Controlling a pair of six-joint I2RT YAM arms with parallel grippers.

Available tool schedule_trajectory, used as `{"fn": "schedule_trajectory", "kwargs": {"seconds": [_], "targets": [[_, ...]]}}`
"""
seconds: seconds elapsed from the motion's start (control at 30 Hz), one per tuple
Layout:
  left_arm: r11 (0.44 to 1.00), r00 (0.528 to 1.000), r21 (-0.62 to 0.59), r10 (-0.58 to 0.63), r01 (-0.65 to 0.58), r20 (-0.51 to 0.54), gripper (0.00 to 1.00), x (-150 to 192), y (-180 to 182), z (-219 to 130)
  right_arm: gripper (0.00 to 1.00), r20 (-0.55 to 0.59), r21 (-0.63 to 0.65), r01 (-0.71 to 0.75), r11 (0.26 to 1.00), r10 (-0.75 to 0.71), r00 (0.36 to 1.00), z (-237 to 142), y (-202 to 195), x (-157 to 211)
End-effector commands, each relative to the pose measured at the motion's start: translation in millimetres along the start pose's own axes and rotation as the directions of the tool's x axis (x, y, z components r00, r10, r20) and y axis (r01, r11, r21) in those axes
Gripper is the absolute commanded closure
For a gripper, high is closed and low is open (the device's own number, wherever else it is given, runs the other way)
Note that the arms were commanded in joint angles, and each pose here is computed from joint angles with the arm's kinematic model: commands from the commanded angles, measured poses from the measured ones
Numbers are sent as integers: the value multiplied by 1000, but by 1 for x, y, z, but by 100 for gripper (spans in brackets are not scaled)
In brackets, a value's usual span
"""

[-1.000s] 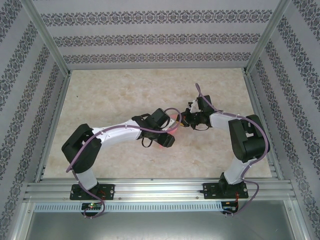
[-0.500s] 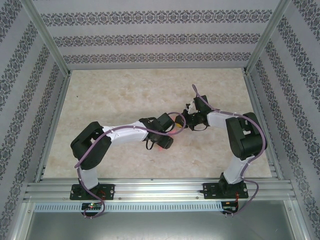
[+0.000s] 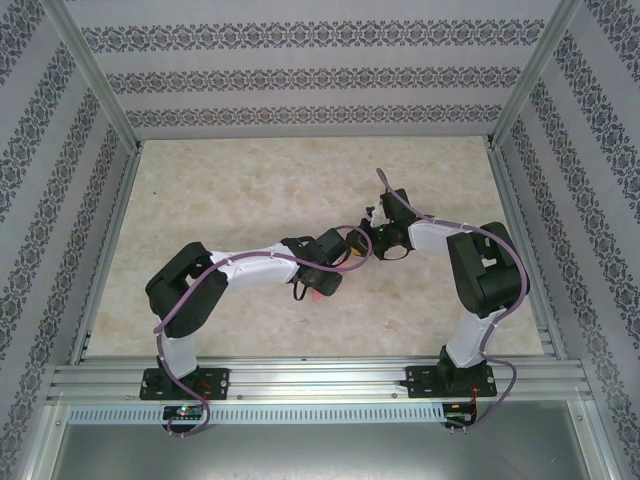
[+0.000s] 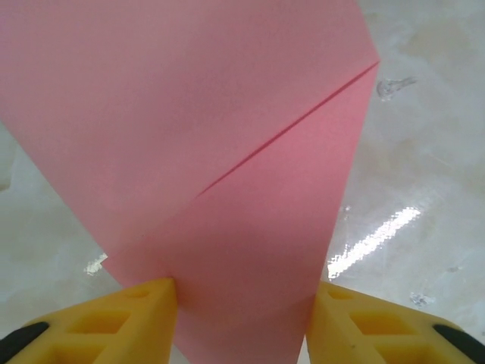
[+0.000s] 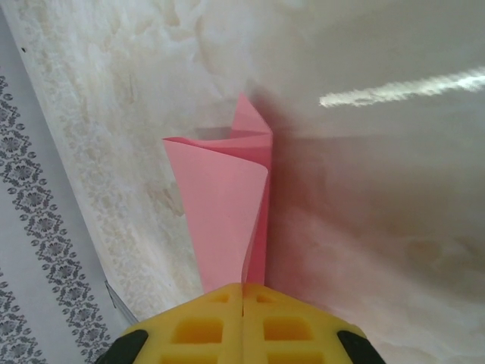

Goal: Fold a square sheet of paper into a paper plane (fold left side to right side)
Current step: Fold the wing for the fifth time at the center of the table.

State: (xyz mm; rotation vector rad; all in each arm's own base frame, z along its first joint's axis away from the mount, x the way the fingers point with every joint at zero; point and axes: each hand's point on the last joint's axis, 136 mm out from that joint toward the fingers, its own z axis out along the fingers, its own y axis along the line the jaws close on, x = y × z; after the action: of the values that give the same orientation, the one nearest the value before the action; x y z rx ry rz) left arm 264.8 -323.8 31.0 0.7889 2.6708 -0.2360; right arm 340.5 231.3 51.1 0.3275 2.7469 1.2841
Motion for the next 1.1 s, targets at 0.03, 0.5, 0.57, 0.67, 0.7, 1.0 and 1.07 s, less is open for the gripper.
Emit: {"fn": "schedule_trajectory", "kwargs": {"seconds": [0.03, 0.5, 0.57, 0.67, 0.7, 1.0, 1.07], "targets": [[999, 1000, -34, -15, 15, 2, 58, 0, 1, 2, 85, 9, 3, 29, 1000, -29, 1000, 3, 8, -6], [997, 996, 21, -78, 77, 46, 84, -10, -2, -3, 67, 93, 64, 72, 995, -78, 993, -34, -12, -8], [994, 993, 52, -99, 96, 56, 87, -14, -2, -6, 62, 112, 43, 82, 996, -86, 990, -38, -13, -7], [983, 986, 122, -151, 141, 73, 92, -18, -3, -9, 56, 128, 23, 105, 994, -107, 986, -40, -15, -3], [977, 983, 146, -167, 155, 76, 93, -18, -3, -11, 55, 130, 17, 112, 994, -113, 985, -40, -16, -2], [877, 933, 384, -348, 289, 92, 97, -36, -2, -23, 45, 159, -35, 159, 987, -151, 976, -41, -19, 14], [845, 917, 430, -388, 317, 87, 98, -40, -1, -24, 42, 169, -52, 169, 984, -158, 973, -40, -16, 18]]}}
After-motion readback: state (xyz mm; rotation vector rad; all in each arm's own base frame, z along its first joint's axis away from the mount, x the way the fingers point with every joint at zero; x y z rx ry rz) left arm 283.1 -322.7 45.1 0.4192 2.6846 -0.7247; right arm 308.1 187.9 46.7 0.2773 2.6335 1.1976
